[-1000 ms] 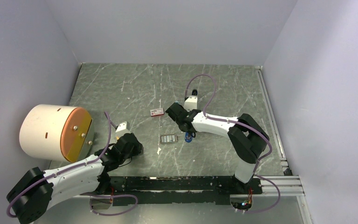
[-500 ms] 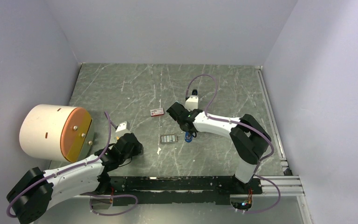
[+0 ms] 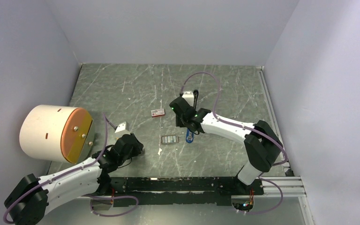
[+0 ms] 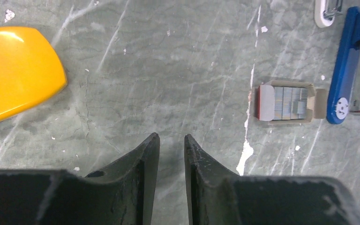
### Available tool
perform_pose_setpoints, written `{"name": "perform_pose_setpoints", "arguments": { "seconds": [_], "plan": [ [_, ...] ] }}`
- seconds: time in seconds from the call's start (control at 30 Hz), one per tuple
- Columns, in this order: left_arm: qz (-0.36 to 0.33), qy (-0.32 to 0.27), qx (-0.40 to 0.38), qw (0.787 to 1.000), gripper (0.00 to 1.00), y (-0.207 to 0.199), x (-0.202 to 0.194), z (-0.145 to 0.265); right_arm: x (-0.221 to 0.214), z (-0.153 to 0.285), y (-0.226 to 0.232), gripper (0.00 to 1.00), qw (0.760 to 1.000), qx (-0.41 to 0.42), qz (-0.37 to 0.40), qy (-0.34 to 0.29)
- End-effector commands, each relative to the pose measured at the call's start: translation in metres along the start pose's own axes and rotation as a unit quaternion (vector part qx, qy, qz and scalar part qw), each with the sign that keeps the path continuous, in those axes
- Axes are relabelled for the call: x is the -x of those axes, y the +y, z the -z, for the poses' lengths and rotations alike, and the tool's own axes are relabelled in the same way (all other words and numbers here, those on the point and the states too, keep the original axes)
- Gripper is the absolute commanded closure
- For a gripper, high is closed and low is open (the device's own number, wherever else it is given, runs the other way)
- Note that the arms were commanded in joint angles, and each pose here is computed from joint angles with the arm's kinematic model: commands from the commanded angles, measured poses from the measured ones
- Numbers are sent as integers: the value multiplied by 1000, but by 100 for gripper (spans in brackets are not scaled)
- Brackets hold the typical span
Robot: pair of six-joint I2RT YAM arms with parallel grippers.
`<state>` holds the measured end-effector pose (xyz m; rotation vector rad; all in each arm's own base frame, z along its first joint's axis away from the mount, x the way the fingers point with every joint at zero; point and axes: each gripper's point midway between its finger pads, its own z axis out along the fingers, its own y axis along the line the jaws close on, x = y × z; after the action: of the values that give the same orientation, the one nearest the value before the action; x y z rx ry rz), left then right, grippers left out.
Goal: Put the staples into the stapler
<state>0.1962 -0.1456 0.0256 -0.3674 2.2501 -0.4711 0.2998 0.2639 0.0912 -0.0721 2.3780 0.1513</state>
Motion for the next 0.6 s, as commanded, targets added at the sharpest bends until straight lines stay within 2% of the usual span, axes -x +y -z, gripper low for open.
{"name": "perform_pose_setpoints", "arguments": {
  "seconds": [0.0,0.2,0.57],
  "plan": [
    [5,-16,-18,1000,67,-14,16,7,-20,4,39,64,994,87,59,37],
    [6,-29,-14,999,66,-14,25,12,-44,4,54,62,991,57,102,67],
    [4,-28,-2,1000,65,-10,23,8,-75,1,53,61,986,28,118,116]
  ]
}}
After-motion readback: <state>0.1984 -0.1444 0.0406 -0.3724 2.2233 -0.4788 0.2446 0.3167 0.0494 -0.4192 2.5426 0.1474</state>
